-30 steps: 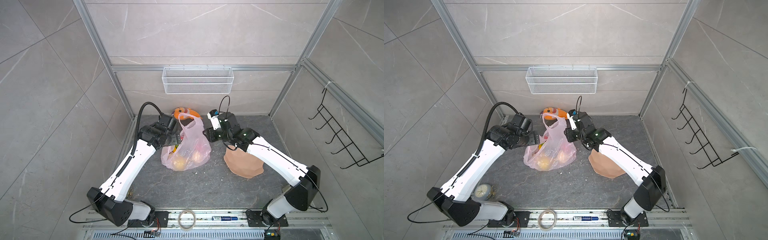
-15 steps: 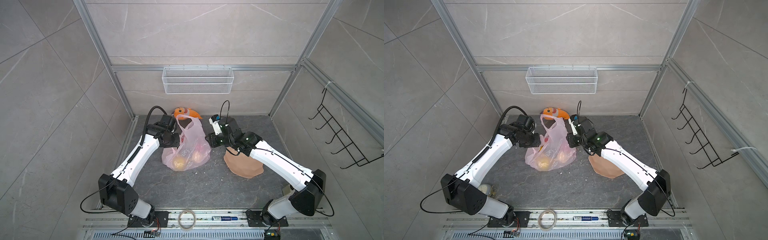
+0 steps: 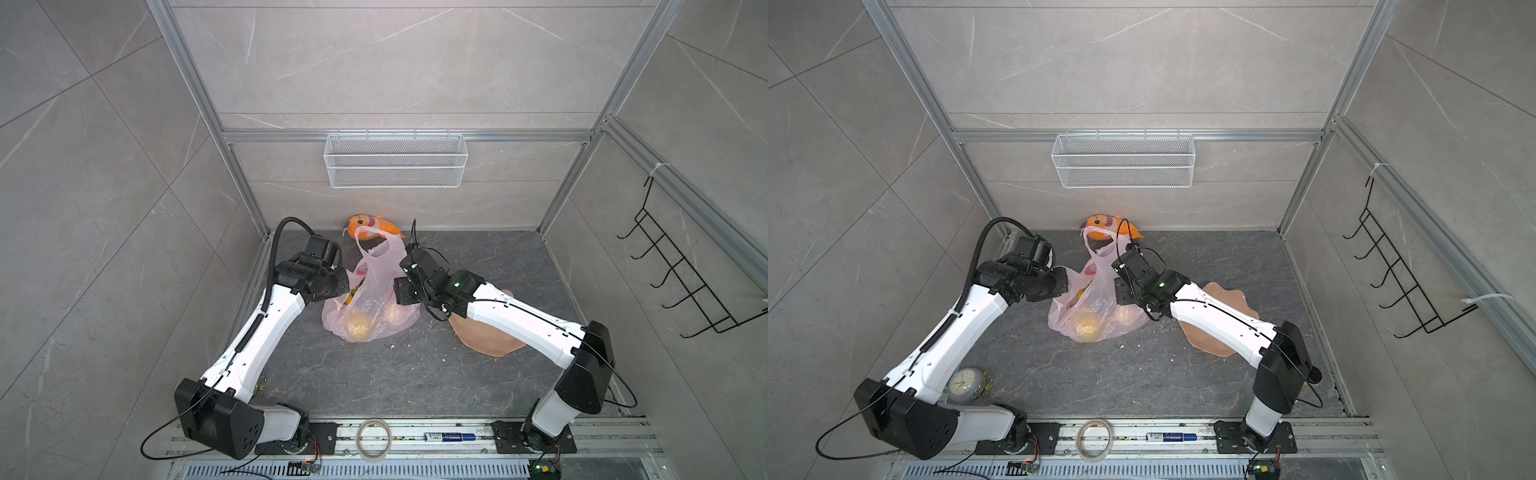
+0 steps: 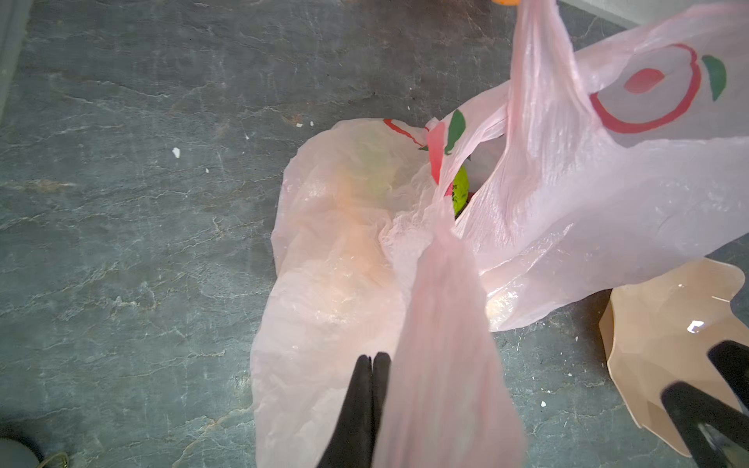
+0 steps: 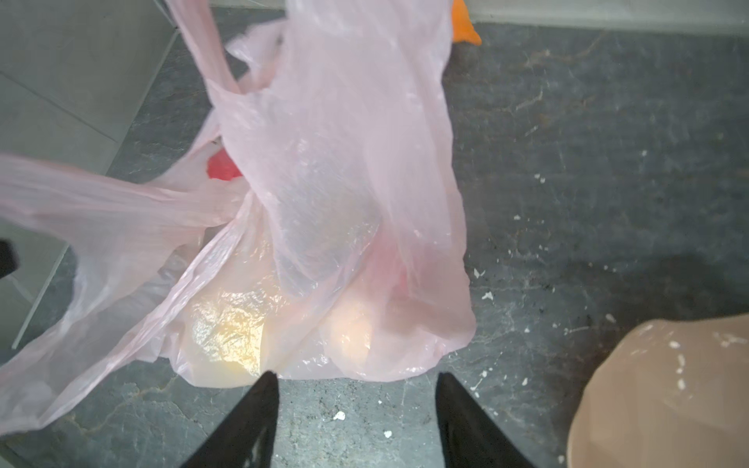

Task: Take fruits out of the plastic bag
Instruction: Rotate the plastic bag at the center of the table.

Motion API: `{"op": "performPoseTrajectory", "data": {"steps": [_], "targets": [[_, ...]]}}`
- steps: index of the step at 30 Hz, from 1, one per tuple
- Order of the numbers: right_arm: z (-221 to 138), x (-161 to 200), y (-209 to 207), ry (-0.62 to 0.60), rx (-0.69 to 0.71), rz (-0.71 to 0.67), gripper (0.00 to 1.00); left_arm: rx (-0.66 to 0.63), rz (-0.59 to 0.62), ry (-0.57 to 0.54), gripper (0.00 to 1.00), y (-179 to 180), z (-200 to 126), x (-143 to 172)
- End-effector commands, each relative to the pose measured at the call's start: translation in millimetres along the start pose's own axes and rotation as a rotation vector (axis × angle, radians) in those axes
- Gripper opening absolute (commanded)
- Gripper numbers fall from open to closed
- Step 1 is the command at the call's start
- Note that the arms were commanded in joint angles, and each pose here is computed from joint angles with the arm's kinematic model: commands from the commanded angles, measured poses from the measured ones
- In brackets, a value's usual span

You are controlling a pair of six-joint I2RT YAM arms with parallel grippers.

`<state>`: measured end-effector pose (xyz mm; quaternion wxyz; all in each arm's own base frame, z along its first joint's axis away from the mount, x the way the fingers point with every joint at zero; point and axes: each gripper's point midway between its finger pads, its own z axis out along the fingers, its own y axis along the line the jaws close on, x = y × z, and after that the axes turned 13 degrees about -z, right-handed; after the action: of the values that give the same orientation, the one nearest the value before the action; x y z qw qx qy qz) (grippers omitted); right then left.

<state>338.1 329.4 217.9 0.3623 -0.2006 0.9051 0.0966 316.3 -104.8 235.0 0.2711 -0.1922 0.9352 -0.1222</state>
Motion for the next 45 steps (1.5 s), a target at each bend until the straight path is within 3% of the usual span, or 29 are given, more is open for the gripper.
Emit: {"op": "performPoseTrajectory", "data": {"steps": [1, 8, 15, 28, 32, 36, 40, 45], "targets": [[8.1, -18.9, 15.4, -0.047, 0.017, 0.085, 0.67, -0.041, -0.07, -0.092, 0.0, 15.7, -9.2, -13.6], [32.7, -36.3, 56.4, -0.11, -0.014, 0.069, 0.7, -0.094, -0.09, -0.07, 0.0, 35.6, 7.8, -6.6], [52.0, -37.7, 65.2, -0.14, 0.156, 0.042, 0.71, -0.015, -0.111, -0.046, 0.0, 28.8, 8.3, 1.8], [56.8, -45.5, 48.0, -0.114, 0.493, 0.184, 0.78, 0.057, -0.112, -0.037, 0.0, 22.3, 3.7, 9.5], [61.9, -32.0, 36.8, -0.096, 0.55, 0.194, 0.76, 0.07, -0.116, -0.045, 0.0, 20.7, 1.3, 8.4], [61.5, -25.8, 29.3, -0.058, 0.569, 0.2, 0.67, 0.069, -0.114, -0.048, 0.0, 20.7, 0.6, 7.5], [59.6, -26.4, 29.7, -0.052, 0.568, 0.184, 0.43, 0.06, -0.116, -0.047, 0.0, 21.4, 3.1, 7.2], [54.4, -32.1, 28.6, -0.07, 0.523, 0.18, 0.21, 0.057, -0.12, -0.056, 0.0, 21.9, 2.3, 5.0]]}}
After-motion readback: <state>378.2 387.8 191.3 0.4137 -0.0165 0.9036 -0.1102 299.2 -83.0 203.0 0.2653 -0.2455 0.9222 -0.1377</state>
